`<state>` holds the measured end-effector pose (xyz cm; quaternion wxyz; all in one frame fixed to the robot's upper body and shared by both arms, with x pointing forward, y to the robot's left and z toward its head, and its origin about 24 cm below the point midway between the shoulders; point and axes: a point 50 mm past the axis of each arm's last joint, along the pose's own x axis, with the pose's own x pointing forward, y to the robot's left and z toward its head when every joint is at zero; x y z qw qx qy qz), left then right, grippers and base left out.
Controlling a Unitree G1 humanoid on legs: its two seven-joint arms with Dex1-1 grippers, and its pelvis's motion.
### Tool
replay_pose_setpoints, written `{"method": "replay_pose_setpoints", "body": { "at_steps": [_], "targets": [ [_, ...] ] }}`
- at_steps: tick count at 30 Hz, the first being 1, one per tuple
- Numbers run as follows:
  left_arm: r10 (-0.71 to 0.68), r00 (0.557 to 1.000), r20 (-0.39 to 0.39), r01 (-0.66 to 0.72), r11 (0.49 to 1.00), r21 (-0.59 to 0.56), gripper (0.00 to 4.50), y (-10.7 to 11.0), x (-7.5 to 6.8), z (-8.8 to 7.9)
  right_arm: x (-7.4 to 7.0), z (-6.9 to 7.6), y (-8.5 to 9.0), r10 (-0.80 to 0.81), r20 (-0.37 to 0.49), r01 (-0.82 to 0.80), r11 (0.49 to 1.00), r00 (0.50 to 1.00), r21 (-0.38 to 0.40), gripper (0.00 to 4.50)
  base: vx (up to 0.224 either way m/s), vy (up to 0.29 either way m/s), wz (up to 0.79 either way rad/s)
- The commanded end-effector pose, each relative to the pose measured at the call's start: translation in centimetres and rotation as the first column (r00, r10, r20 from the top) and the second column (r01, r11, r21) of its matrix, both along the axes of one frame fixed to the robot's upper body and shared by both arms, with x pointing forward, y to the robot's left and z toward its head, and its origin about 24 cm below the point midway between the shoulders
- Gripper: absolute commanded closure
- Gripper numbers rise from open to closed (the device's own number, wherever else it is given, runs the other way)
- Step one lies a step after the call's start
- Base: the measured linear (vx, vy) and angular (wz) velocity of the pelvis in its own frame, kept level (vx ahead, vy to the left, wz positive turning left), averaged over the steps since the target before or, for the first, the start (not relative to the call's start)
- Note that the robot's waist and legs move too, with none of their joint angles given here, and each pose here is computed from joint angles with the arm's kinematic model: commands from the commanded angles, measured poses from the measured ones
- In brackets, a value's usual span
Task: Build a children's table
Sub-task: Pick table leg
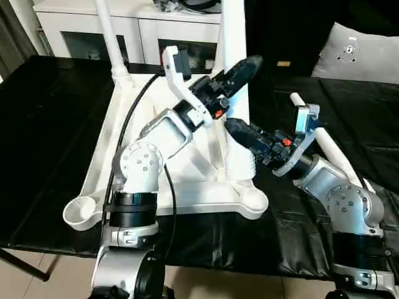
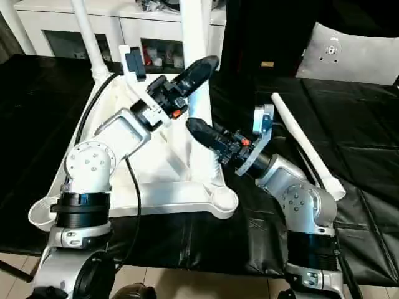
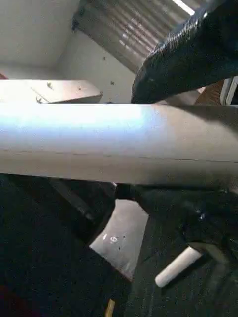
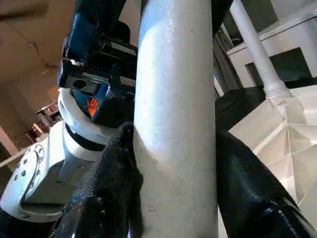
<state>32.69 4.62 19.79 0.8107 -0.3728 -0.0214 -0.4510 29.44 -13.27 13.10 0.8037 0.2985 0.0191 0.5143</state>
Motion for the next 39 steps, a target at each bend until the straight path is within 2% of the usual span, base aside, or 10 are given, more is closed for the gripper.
{"method": "replay_pose_setpoints", "body": {
  "at_steps": [1, 8, 13, 18, 20, 24, 28, 30, 37, 39],
  "targets": [
    [-0.035, 0.999, 0.005, 0.034, 0.999, 0.016, 2.02, -1.2, -0.5, 0.0, 0.2, 0.0, -0.2, -0.029, 0.004, 0.029, 0.999, 1.0, -0.026, 2.63, 0.0, 0.0, 0.0],
    [0.001, 1.0, 0.008, -0.002, 0.999, 0.05, 2.63, -1.1, -0.3, -0.4, 0.3, -0.1, -0.1, -0.04, 0.006, 0.04, 0.998, 0.999, -0.047, 2.63, 0.0, 0.0, 0.0],
    [0.038, 0.999, 0.013, -0.039, 0.995, 0.087, 2.68, -1.0, 0.0, -0.7, 0.6, -0.3, -0.2, -0.083, 0.006, 0.083, 0.991, 0.997, -0.101, 2.63, 0.0, 0.0, 0.0],
    [0.085, 0.994, 0.063, -0.094, 0.982, 0.164, 2.68, -0.7, 0.3, -0.8, 1.1, -0.8, -0.4, -0.131, -0.014, 0.127, 0.981, 0.991, -0.147, 2.63, 0.0, 0.0, 0.0],
    [0.095, 0.993, 0.074, -0.107, 0.978, 0.177, 2.68, -0.6, 0.4, -0.8, 1.4, -0.9, -0.5, -0.151, -0.024, 0.146, 0.978, 0.988, -0.149, 2.08, 0.0, 0.0, 0.0],
    [0.13, 0.987, 0.097, -0.147, 0.969, 0.198, 2.68, -0.1, 0.8, -0.6, 2.3, -0.9, -0.9, -0.22, -0.035, 0.21, 0.96, 0.975, -0.183, 1.6, 0.0, 0.0, 0.0],
    [0.137, 0.984, 0.114, -0.159, 0.964, 0.213, 2.69, 0.2, 1.0, -0.5, 2.0, -0.2, -0.8, -0.181, 0.046, 0.187, 0.956, 0.982, -0.228, 1.4, 0.0, 0.0, 0.0],
    [0.142, 0.982, 0.12, -0.166, 0.961, 0.22, 2.69, 0.3, 1.1, -0.4, 1.8, -0.1, -1.0, -0.165, 0.073, 0.179, 0.949, 0.984, -0.258, 1.07, 0.0, 0.0, 0.0],
    [0.111, 0.983, 0.145, -0.145, 0.956, 0.254, 2.69, 0.3, 0.9, -0.5, 1.6, 0.5, -2.2, -0.095, 0.015, 0.096, 0.969, 0.995, -0.229, 0.86, 0.0, 0.0, 0.0],
    [0.082, 0.983, 0.166, -0.126, 0.953, 0.277, 2.69, 0.2, 0.8, -0.3, 1.4, 0.5, -2.4, -0.049, 0.013, 0.051, 0.963, 0.999, -0.266, 0.86, 0.0, 0.0, 0.0]
  ]
}}
